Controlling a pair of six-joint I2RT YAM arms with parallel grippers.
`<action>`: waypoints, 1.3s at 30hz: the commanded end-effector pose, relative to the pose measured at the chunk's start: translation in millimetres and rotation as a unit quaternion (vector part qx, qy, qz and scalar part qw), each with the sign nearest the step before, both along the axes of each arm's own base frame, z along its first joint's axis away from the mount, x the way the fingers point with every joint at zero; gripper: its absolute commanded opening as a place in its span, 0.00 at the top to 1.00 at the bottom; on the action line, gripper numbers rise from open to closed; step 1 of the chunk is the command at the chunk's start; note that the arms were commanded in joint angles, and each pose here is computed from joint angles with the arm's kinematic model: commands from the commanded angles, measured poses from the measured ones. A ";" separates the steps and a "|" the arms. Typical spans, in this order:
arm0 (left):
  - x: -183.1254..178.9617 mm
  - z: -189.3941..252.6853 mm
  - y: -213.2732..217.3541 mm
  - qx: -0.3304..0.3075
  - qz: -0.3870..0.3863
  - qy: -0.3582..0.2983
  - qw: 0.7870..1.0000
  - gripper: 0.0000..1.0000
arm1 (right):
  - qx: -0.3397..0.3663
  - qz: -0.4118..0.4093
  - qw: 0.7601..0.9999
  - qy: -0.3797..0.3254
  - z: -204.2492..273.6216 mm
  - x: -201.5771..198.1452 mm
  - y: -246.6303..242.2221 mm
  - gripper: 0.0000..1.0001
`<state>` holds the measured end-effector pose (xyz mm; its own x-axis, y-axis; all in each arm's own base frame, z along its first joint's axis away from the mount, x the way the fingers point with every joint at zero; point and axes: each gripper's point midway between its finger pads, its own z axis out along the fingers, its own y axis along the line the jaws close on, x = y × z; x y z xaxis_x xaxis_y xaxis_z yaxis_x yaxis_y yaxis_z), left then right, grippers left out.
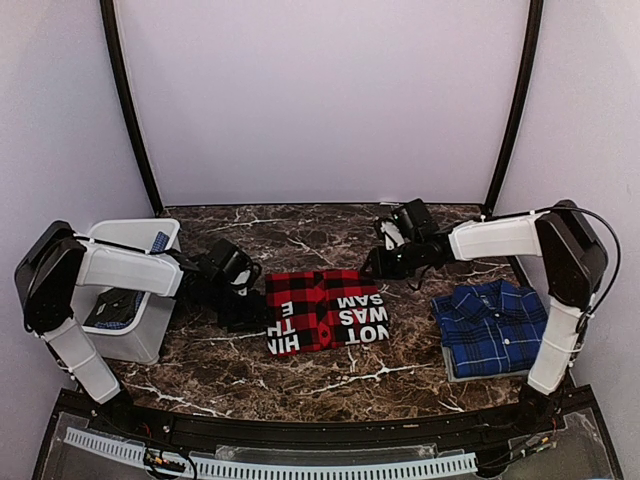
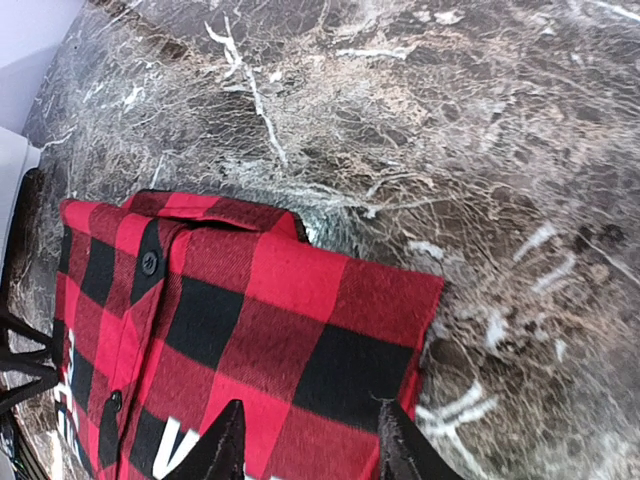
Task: Fold and stack the long sleeve shirts
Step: Fold the 2/3-rectangle-folded shirt at the center of the board.
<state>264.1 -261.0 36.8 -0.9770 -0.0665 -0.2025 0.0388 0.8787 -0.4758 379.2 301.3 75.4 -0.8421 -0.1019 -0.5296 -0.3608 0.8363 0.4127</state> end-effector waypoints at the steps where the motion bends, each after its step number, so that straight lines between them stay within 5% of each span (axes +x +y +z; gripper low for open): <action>1: 8.0 3.5 -1.2 -0.001 0.014 -0.006 1.000 0.50 | 0.005 -0.009 0.999 -0.037 26.0 -5.0 -13.0 0.56; 39: 8.1 -23.2 -2.5 -0.025 0.045 -0.004 0.999 0.59 | 0.014 -0.076 0.997 0.007 19.2 -88.7 -56.4 0.53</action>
<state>284.2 -273.8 29.2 -0.9567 -0.1503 -0.2492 0.0100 0.8389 -0.5442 292.9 243.7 91.2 -0.8628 0.0356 -0.5043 -0.2211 0.8705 0.4397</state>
